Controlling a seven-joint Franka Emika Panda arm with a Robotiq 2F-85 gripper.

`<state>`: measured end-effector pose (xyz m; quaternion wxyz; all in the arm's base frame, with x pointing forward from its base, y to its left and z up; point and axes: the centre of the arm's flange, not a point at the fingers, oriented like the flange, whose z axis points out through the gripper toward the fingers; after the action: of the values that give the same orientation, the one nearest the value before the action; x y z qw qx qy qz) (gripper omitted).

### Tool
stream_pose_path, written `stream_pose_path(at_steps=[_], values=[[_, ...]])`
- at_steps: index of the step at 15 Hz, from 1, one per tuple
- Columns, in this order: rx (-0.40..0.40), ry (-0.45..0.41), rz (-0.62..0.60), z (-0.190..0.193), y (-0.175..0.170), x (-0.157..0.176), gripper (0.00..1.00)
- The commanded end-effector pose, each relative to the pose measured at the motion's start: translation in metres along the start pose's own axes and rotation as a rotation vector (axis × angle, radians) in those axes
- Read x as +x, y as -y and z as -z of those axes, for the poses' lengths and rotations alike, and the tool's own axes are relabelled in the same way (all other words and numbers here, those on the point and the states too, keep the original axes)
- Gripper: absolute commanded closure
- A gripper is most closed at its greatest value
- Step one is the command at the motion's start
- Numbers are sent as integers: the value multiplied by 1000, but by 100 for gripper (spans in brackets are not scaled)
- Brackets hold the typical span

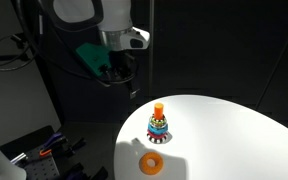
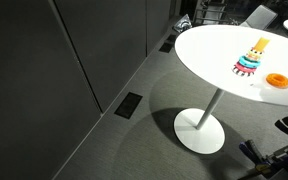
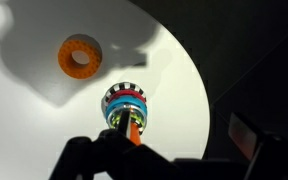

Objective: Put the black and white toy on the orange ring

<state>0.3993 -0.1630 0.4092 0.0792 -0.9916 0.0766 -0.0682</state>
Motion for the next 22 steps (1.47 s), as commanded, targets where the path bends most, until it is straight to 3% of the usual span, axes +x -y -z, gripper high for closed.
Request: stream_pose_path(at_steps=[1,7,22], values=[[-17,11,-43,-17,-16,11,0],[-32,-27,-80,-57,-35,25,0],[-78,-67,-105,-118,-31,78,0]])
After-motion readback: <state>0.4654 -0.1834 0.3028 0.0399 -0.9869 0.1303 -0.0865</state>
